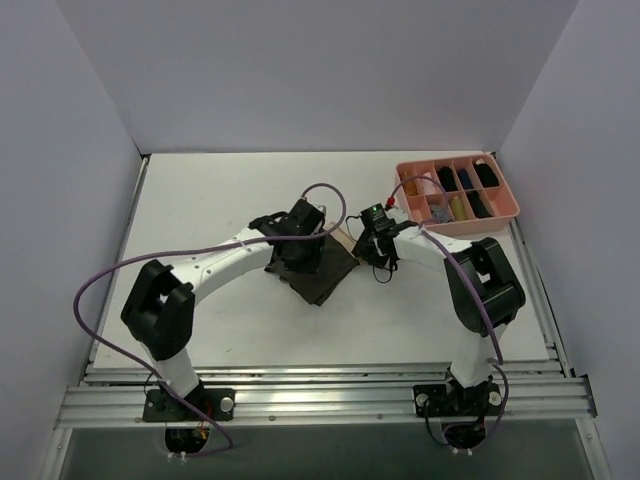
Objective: Roll the underwear
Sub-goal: Fold the underwear
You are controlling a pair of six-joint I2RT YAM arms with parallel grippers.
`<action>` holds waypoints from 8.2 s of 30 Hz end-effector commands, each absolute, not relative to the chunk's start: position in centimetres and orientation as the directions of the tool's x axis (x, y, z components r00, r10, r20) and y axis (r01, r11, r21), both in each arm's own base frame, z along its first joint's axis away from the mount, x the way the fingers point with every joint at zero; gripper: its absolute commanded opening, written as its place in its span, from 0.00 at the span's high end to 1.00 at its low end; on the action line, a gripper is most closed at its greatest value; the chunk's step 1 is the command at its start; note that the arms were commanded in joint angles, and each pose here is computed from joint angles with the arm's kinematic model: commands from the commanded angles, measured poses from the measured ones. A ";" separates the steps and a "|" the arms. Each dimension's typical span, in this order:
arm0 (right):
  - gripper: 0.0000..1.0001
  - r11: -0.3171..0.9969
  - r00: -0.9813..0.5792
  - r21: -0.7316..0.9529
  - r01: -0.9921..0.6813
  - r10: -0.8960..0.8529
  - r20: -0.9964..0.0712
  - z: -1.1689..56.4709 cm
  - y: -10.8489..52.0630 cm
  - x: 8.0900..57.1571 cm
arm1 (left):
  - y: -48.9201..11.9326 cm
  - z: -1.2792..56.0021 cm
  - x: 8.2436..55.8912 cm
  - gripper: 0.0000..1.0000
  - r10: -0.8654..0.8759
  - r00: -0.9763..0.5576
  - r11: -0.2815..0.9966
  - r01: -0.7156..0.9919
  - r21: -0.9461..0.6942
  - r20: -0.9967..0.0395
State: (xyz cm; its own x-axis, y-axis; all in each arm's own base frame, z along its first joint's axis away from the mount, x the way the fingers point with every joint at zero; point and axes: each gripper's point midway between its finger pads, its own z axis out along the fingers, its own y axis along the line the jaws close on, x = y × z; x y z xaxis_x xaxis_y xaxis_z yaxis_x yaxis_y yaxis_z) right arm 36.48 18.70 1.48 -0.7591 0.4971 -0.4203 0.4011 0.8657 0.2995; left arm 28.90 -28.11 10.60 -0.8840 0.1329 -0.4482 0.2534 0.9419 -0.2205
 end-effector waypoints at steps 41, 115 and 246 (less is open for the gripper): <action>0.94 0.858 -0.767 0.250 0.449 0.513 -0.385 -0.7 15.6 35.8 | -32.7 0.5 24.7 0.63 0.365 -0.835 0.910 0.413 -0.032 -0.412; 1.00 0.989 -0.975 -0.105 0.106 0.082 -0.207 7.2 18.7 32.0 | -38.0 8.8 16.7 0.91 -0.095 -0.979 0.402 0.127 -0.907 -0.179; 1.00 0.975 -0.904 0.222 -0.007 0.089 -0.419 6.7 34.0 31.0 | -21.9 4.4 31.4 0.60 -0.381 -0.920 0.731 -0.238 -0.639 -0.094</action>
